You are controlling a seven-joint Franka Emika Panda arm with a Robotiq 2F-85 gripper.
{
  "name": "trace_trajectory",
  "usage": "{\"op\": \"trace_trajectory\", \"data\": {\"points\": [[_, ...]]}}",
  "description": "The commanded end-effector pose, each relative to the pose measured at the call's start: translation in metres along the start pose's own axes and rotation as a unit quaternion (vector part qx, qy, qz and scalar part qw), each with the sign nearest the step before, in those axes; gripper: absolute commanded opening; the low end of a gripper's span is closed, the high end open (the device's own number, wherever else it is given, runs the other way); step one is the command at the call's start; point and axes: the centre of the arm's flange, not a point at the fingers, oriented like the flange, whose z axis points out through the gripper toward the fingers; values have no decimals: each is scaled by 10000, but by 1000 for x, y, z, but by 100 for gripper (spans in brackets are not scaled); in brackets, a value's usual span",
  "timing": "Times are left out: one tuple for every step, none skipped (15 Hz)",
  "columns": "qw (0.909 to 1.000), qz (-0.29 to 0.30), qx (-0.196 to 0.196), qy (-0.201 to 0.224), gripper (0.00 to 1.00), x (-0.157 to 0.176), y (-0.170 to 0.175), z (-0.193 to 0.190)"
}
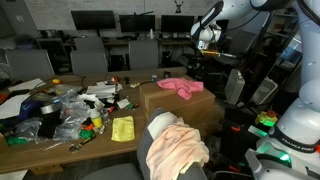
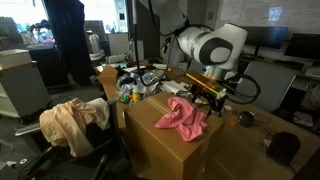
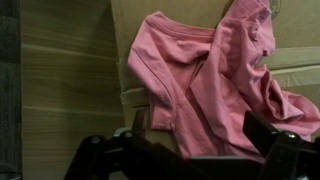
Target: Move the white and green towels and the peach and pink shirt to the backrest of the chair
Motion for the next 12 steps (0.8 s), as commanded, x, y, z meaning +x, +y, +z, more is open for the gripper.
{"op": "trace_trajectory", "data": {"points": [[9998, 88, 66, -142, 100, 29, 11, 12], [9998, 106, 55, -185, 100, 31, 13, 17], [9996, 113, 59, -233, 100, 32, 14, 23], [9994, 143, 36, -308, 100, 35, 15, 31], [9992, 156, 32, -370, 100, 35, 16, 37], [9989, 176, 14, -435, 100, 36, 17, 44], [9985, 200, 0, -511, 100, 36, 18, 50], [9981, 225, -7, -575, 100, 37, 19, 56], [9976, 250, -20, -638, 100, 38, 20, 62], [9968, 257, -12, -753, 100, 37, 20, 67], [9960, 263, 3, -848, 100, 36, 21, 72], [9948, 287, -13, -973, 100, 36, 21, 78]]}}
